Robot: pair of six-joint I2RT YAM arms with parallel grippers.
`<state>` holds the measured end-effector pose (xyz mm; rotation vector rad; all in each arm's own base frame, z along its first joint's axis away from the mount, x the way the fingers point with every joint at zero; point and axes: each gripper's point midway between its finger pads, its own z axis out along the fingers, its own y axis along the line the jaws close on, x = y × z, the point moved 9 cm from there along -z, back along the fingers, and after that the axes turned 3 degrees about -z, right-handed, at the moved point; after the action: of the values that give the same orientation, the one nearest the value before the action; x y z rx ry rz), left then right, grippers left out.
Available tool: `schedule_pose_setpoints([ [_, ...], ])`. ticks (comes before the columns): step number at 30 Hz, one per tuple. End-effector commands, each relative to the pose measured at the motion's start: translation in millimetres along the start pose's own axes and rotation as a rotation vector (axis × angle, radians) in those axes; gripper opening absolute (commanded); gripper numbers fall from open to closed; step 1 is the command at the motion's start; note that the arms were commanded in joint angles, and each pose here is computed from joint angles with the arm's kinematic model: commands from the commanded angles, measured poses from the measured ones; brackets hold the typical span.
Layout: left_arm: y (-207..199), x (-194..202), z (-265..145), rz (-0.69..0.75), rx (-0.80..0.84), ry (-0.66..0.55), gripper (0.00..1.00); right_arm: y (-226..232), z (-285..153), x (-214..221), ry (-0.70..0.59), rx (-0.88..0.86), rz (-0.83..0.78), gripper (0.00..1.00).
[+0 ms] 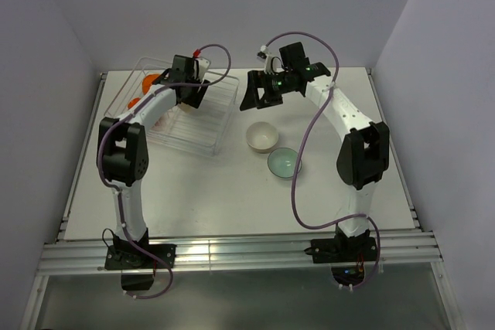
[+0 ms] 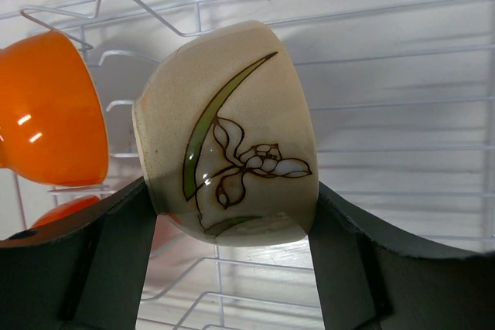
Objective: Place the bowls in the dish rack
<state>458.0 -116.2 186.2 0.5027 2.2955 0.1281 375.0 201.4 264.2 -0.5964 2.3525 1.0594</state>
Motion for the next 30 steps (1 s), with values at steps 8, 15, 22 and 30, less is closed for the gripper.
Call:
schedule_pose_setpoints([
  [8,-5.2,-26.1,5.1,0.059,-0.06,-0.059,0.09,13.0,-32.0,-5.8,-0.077,0.005,-0.058,0.97],
  [15,-14.5,-25.6,12.7,0.072,-0.038,-0.049,0.5,6.8,-42.9,-4.9,-0.086,0.02,-0.049,0.97],
  [22,-21.4,-23.5,18.8,0.075,-0.033,-0.039,0.88,3.5,-46.4,-4.0,-0.082,0.031,-0.045,0.97],
  [30,-28.3,-21.2,22.4,0.082,-0.021,-0.029,0.95,2.8,-47.3,-6.2,-0.081,0.032,-0.044,0.97],
])
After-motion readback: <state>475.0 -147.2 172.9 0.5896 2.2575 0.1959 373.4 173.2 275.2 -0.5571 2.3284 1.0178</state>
